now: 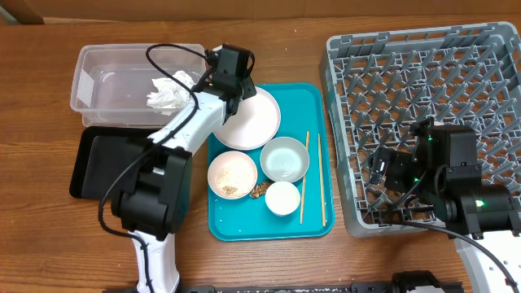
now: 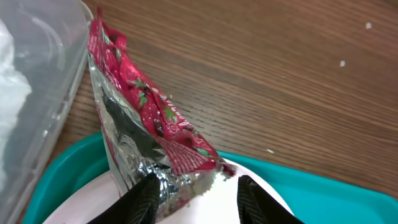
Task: Sort waste into correct bins and load items into the dishwasher
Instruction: 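Lift the red wrapper and drop it into the clear bin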
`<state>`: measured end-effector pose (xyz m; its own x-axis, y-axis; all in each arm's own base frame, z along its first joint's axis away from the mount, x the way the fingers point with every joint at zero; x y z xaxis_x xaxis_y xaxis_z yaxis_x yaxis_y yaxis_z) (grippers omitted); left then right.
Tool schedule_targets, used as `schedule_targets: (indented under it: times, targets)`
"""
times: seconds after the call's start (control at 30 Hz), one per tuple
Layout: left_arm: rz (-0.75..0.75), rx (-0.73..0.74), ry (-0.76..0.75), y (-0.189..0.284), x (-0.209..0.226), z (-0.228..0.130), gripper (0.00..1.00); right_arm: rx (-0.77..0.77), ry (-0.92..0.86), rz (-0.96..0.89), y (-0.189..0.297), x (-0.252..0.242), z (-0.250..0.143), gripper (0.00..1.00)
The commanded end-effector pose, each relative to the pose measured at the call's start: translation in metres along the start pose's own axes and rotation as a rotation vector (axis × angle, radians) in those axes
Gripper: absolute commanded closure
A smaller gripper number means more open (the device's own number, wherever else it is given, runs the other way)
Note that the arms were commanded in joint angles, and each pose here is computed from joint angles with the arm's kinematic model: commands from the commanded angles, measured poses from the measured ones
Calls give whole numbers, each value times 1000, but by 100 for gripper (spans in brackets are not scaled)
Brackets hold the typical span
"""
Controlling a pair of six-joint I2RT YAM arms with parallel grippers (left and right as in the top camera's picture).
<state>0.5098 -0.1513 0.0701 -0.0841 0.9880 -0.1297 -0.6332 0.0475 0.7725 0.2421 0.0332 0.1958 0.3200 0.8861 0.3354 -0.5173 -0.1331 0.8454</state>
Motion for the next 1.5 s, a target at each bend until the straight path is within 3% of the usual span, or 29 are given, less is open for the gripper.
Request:
schedule_targets:
  times: [0.0,1.13,1.23,1.47]
  targets:
    - [35,-32,39,-7,5,8,57,-32,7,27,10,8,8,0]
    - [93,-98,124,-14,16,17,54,-32,7,27,10,8,8,0]
    - [100,-98,124,-15,17,17,60,-32,7,27,10,8,8,0]
    - [107,-86,120,-15,18,14,87,-32,7,27,10,8,8,0]
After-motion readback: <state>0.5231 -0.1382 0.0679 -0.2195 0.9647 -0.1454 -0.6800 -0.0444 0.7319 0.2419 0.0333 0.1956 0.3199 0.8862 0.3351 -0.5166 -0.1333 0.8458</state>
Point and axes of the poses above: each gripper's point midway between its finger pads, its own y axis back along the fingers, its own x axis along the line the jaws close on, z = x × y, the point moved 1 cm from there along y, back along the fingers, and after that the axes turned 14 degrees about -y, right-handed, at the moved point
